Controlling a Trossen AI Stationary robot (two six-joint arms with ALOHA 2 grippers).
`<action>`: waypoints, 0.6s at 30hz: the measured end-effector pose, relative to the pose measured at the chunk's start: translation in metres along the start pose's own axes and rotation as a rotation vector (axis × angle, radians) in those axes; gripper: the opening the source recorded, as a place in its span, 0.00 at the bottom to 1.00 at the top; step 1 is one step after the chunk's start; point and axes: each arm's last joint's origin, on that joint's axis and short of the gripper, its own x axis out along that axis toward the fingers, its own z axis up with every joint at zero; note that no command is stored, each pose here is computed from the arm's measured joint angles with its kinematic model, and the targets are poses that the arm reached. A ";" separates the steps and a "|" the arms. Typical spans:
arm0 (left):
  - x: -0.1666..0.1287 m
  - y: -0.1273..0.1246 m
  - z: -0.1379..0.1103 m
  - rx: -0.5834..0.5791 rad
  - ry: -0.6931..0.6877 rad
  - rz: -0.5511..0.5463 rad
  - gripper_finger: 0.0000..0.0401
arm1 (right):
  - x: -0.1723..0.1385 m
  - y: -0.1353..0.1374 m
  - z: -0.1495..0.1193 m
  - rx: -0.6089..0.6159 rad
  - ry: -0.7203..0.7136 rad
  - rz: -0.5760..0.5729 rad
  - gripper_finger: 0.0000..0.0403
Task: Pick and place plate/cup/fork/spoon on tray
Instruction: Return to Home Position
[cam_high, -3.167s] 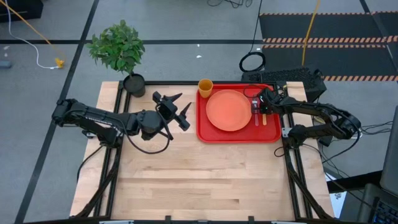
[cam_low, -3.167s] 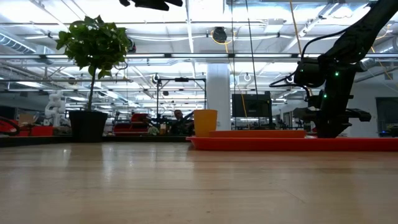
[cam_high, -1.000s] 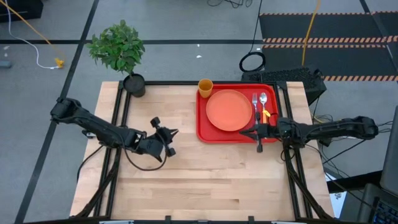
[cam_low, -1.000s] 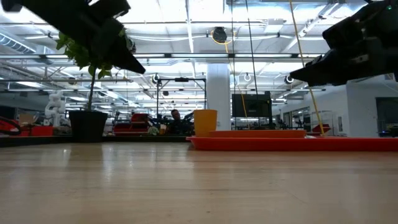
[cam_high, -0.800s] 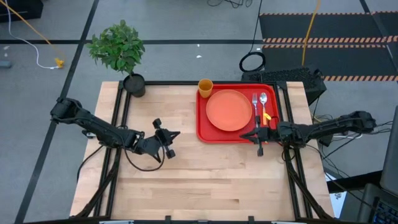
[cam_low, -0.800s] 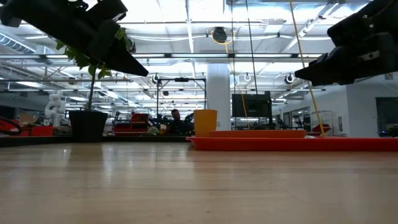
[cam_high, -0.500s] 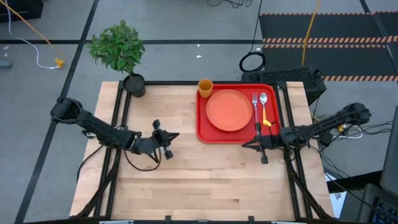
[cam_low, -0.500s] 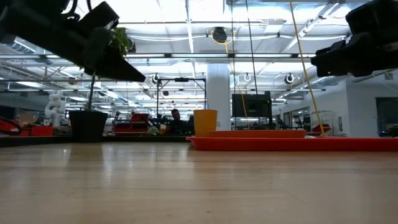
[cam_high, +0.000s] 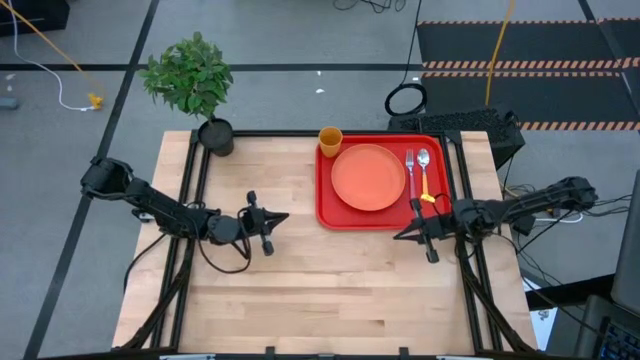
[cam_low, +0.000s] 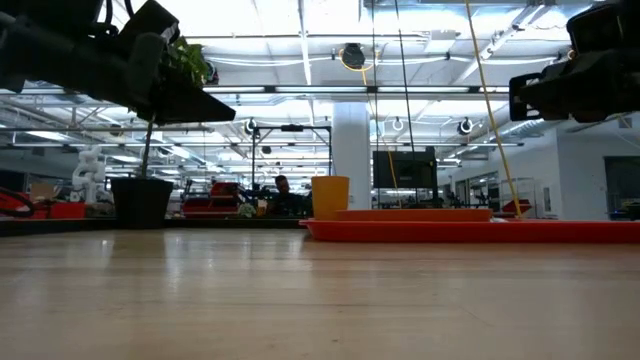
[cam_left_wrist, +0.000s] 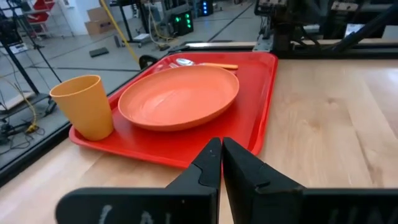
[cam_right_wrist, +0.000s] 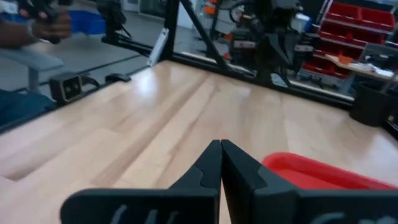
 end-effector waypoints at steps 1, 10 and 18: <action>0.000 0.000 0.001 -0.004 -0.004 0.000 0.05 | -0.001 -0.001 -0.001 -0.001 0.007 -0.009 0.00; 0.001 0.000 0.001 -0.024 -0.006 -0.013 0.05 | -0.012 -0.010 0.002 -0.043 -0.034 -0.072 0.00; 0.001 0.000 0.001 -0.028 -0.006 -0.013 0.05 | -0.022 -0.014 0.003 -0.082 -0.060 -0.135 0.00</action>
